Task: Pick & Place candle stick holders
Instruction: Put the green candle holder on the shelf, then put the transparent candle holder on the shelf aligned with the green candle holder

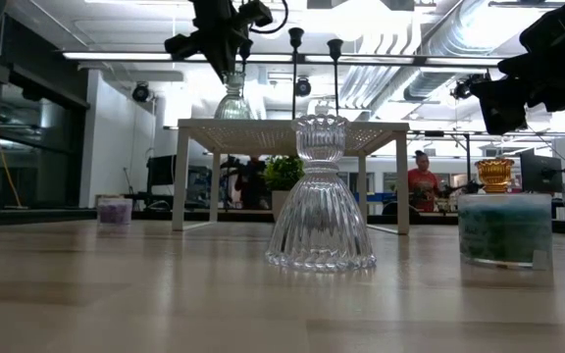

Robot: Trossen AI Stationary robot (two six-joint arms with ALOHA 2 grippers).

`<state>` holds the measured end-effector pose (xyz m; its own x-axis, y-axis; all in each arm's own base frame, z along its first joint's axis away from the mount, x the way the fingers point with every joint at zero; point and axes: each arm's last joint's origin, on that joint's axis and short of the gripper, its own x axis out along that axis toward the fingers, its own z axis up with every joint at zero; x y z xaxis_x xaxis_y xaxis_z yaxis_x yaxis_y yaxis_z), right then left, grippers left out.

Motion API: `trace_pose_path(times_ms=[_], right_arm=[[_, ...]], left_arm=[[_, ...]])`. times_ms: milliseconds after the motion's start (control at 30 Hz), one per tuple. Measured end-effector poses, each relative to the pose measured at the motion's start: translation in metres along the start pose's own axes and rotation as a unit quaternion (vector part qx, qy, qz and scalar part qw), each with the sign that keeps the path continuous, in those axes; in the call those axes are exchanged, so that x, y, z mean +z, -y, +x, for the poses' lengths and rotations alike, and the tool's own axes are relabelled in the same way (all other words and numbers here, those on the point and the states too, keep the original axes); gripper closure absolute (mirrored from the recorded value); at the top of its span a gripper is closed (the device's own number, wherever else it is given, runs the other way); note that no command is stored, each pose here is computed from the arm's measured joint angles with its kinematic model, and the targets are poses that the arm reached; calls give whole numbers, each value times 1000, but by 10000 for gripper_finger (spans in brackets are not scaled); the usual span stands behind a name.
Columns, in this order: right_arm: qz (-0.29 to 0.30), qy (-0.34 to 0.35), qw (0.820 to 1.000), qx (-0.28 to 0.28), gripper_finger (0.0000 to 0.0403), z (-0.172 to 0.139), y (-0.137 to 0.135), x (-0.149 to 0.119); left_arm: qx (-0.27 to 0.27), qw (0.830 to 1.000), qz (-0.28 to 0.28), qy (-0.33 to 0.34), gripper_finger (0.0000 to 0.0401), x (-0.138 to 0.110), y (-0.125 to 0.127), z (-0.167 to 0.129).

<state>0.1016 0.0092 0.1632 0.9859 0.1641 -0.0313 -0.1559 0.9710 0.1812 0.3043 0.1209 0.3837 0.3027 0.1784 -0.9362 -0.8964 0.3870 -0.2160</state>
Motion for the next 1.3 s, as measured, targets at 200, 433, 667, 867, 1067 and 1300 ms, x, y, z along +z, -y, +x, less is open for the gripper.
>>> trace_pose_path(times_ms=[200,433,667,867,1067,1300], right_arm=[[0,0,1000,0,212,0,0,0],[0,0,1000,0,212,0,0,0],[0,0,1000,0,212,0,0,0],[0,0,1000,0,212,0,0,0],[0,0,1000,0,212,0,0,0],[0,0,1000,0,212,0,0,0]], left_arm=[[5,1000,10,5,379,0,0,0],[7,1000,11,8,331,1,0,0],[27,999,15,30,310,2,-1,0],[50,997,14,53,310,3,-3,0],[47,997,24,54,309,4,-2,0],[36,996,50,61,309,-1,3,-3]])
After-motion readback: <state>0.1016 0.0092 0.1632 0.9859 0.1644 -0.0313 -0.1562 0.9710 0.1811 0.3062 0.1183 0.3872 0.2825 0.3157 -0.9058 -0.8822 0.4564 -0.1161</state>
